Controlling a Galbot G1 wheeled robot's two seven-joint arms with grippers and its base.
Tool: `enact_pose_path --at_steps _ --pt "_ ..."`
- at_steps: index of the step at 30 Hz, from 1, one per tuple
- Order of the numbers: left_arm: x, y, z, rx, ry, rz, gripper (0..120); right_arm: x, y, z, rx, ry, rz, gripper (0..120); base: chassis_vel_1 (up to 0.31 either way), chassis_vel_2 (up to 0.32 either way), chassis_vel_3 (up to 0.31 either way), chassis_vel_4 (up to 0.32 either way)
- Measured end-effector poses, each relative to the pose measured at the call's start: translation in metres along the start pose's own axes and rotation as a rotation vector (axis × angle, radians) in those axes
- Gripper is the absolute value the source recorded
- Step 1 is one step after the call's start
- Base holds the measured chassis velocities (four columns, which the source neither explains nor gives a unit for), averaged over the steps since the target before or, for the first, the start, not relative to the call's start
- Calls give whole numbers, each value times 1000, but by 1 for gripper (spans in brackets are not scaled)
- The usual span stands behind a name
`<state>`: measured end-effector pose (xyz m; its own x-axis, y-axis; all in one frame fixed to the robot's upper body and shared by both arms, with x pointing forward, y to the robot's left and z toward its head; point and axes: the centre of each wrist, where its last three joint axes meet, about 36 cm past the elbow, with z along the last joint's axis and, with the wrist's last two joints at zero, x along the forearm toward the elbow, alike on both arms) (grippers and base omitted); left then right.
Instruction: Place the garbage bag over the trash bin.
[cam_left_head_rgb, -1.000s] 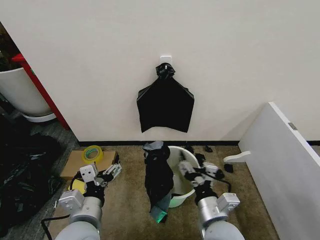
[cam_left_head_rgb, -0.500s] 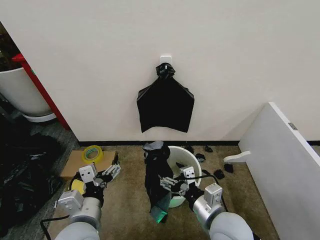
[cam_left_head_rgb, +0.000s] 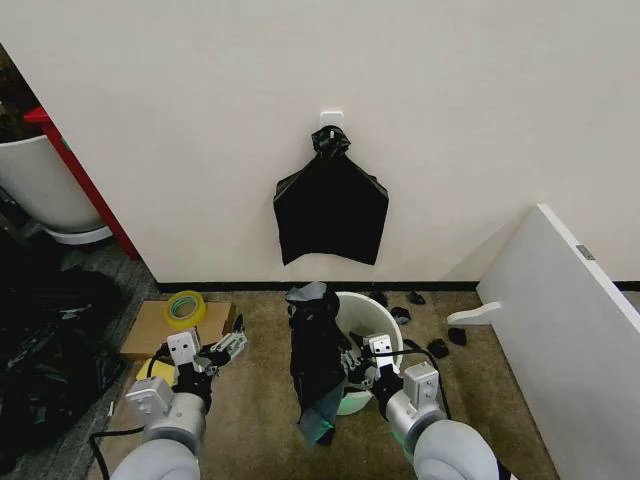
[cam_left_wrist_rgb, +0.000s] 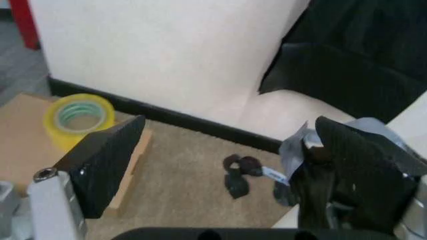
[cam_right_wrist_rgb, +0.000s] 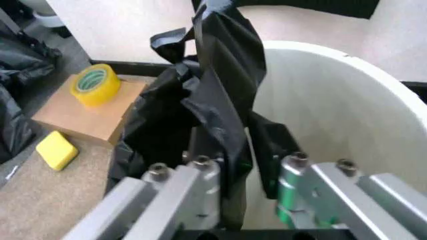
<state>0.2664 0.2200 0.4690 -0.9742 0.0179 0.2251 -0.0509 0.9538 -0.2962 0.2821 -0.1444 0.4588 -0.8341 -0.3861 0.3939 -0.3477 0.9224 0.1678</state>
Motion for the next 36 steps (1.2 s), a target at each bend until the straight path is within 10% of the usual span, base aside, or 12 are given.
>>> enact_pose_path --at_steps 8,22,36 --pt "-23 -5 -11 197 138 180 100 2 5 4 -36 16 58 0 0 0 0 0" --pt "-46 -21 56 -1 301 280 100 -8 -5 7 -107 13 122 0 0 0 0 0" --pt "-62 -36 56 -81 291 302 100 -19 -20 20 -58 -32 203 0 0 0 0 0"
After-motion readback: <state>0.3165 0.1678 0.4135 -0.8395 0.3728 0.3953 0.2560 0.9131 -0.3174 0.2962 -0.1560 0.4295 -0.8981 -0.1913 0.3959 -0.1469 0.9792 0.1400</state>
